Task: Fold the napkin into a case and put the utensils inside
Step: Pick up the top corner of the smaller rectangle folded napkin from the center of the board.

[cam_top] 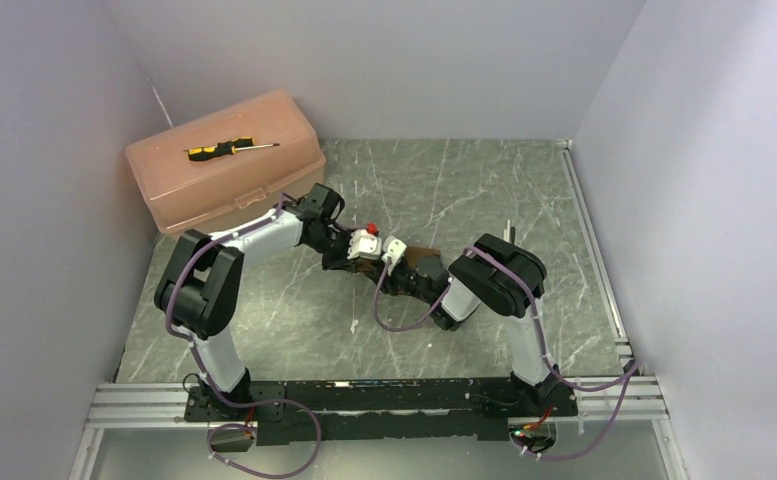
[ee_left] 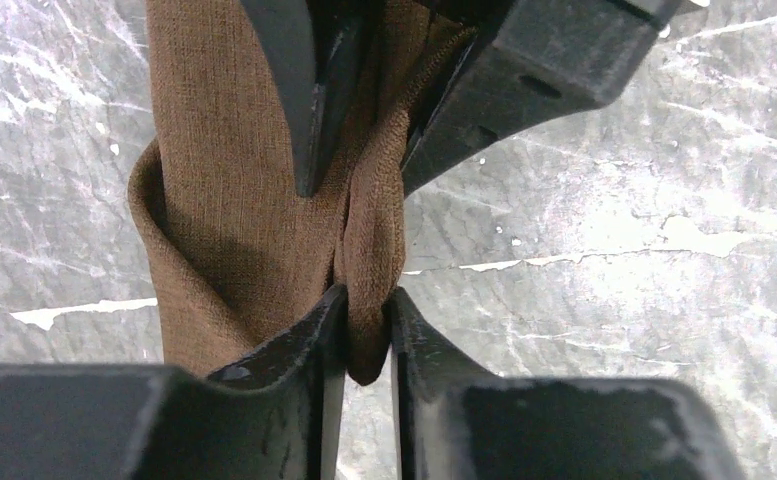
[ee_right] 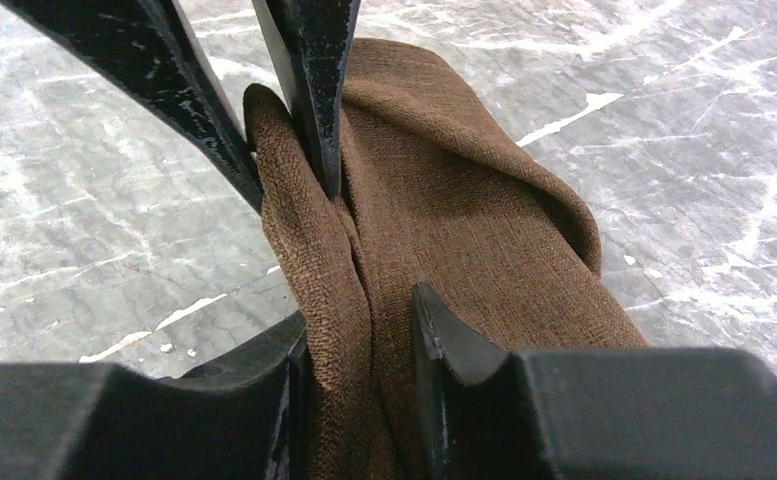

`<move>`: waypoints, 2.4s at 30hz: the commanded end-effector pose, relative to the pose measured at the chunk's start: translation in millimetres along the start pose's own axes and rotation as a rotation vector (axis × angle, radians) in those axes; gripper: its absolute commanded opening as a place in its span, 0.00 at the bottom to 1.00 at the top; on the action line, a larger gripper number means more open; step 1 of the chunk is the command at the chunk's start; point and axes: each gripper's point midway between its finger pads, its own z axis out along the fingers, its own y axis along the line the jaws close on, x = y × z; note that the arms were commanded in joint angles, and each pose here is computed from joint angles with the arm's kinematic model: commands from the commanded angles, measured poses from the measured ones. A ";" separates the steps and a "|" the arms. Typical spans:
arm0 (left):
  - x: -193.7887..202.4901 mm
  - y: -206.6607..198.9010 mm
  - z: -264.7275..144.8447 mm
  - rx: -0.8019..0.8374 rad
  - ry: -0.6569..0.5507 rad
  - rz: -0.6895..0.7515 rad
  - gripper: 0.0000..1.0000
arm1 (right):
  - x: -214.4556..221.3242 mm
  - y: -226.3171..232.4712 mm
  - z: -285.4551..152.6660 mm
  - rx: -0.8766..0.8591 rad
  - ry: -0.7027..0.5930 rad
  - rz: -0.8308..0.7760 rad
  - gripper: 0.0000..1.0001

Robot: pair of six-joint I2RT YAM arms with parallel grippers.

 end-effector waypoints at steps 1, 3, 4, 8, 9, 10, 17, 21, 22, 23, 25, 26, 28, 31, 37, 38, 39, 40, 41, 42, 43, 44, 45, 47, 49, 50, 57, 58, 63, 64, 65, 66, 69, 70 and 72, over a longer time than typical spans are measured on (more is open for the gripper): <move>-17.0 2.5 -14.1 -0.053 -0.024 0.027 0.31 | -15.2 6.5 4.2 -0.031 -0.058 0.031 0.32; -15.3 6.8 -16.4 -0.093 -0.013 0.040 0.46 | -13.5 8.6 2.5 -0.042 -0.056 0.044 0.31; -12.2 7.5 -18.0 -0.116 -0.005 0.045 0.50 | -13.0 9.1 1.6 -0.045 -0.056 0.049 0.31; -9.2 5.0 -28.9 -0.199 0.005 0.130 0.59 | -10.1 10.2 -1.5 -0.060 -0.040 0.055 0.31; -8.9 0.7 -31.2 -0.211 0.001 0.177 0.68 | -9.6 10.4 -1.9 -0.062 -0.037 0.055 0.31; -6.4 -4.6 -31.7 -0.226 0.000 0.222 0.71 | -8.7 11.0 -2.3 -0.066 -0.034 0.057 0.30; -15.3 25.2 -39.9 -0.565 -0.021 0.474 0.87 | -8.4 14.2 -2.4 -0.090 -0.031 0.061 0.31; -26.1 41.8 -43.2 -0.651 -0.050 0.501 0.88 | -9.8 14.7 -2.5 -0.096 -0.031 0.063 0.32; -26.1 43.6 -42.4 -0.655 -0.051 0.503 0.88 | -9.5 15.6 -2.8 -0.100 -0.030 0.065 0.32; -27.0 45.9 -41.9 -0.666 -0.054 0.508 0.88 | -9.8 16.2 -2.7 -0.105 -0.031 0.067 0.32; -30.2 49.9 -41.6 -0.687 -0.064 0.520 0.88 | -10.0 17.3 -2.5 -0.112 -0.030 0.072 0.32; -31.8 49.2 -40.6 -0.684 -0.070 0.522 0.87 | -10.0 17.4 -2.4 -0.114 -0.031 0.075 0.32; -32.5 41.8 -37.1 -0.644 -0.085 0.516 0.84 | -10.1 17.8 -2.4 -0.116 -0.031 0.078 0.33; -29.4 20.8 -27.9 -0.565 -0.105 0.553 0.79 | -10.9 16.8 -2.3 -0.117 -0.031 0.082 0.33; -25.6 -1.1 -23.9 -0.486 -0.113 0.565 0.62 | -12.3 15.5 -3.9 -0.117 -0.032 0.090 0.35; -27.5 -1.2 -25.0 -0.488 -0.120 0.563 0.57 | -12.6 15.5 -3.7 -0.119 -0.032 0.091 0.35; -29.1 -0.5 -26.0 -0.492 -0.125 0.557 0.51 | -12.5 15.6 -3.5 -0.120 -0.030 0.092 0.35; -29.9 0.9 -26.5 -0.495 -0.127 0.550 0.47 | -12.3 15.8 -3.5 -0.122 -0.029 0.093 0.35; -31.1 4.1 -28.0 -0.507 -0.128 0.543 0.42 | -13.1 16.3 -3.2 -0.124 -0.030 0.093 0.36; -32.0 6.7 -28.3 -0.517 -0.126 0.540 0.38 | -13.1 16.1 -3.3 -0.123 -0.030 0.095 0.37; -32.0 9.6 -29.1 -0.527 -0.122 0.536 0.34 | -12.7 16.5 -3.3 -0.124 -0.028 0.097 0.38; -31.2 11.7 -28.9 -0.535 -0.116 0.530 0.31 | -12.3 16.7 -3.2 -0.124 -0.026 0.100 0.39; -30.4 12.9 -28.6 -0.539 -0.111 0.526 0.29 | -11.4 16.4 -3.5 -0.122 -0.022 0.103 0.38; -29.0 12.6 -27.6 -0.540 -0.107 0.523 0.27 | -12.0 15.3 -3.9 -0.114 -0.026 0.103 0.36; -26.9 8.0 -25.1 -0.529 -0.111 0.521 0.18 | -13.6 14.2 -4.3 -0.108 -0.034 0.101 0.36; -27.0 6.6 -24.5 -0.527 -0.114 0.518 0.11 | -14.3 13.9 -4.1 -0.107 -0.035 0.101 0.37; -23.9 1.4 -19.1 -0.486 -0.111 0.468 0.03 | -37.7 8.9 -5.2 -0.088 -0.098 0.079 0.48; -23.1 0.2 -18.5 -0.479 -0.108 0.465 0.03 | -43.7 6.7 -5.2 -0.078 -0.110 0.075 0.48; -18.2 -5.0 -18.0 -0.458 -0.093 0.445 0.03 | -62.5 5.3 -9.7 -0.073 -0.149 0.057 0.55; -17.6 -5.2 -18.4 -0.459 -0.091 0.438 0.03 | -64.3 6.4 -9.9 -0.081 -0.154 0.055 0.56; -16.9 -5.1 -18.8 -0.462 -0.089 0.430 0.03 | -63.7 9.0 -9.4 -0.093 -0.154 0.056 0.59; -15.8 -5.1 -18.8 -0.463 -0.085 0.421 0.03 | -63.3 11.8 -8.2 -0.108 -0.154 0.055 0.60; -14.9 -2.2 -20.9 -0.474 -0.076 0.397 0.03 | -59.8 20.7 -4.7 -0.142 -0.152 0.052 0.63; -16.0 -1.1 -21.5 -0.477 -0.076 0.394 0.03 | -58.1 22.8 -3.7 -0.149 -0.148 0.051 0.63; -16.4 1.1 -22.6 -0.484 -0.073 0.386 0.03 | -53.4 27.6 -2.9 -0.170 -0.142 0.052 0.63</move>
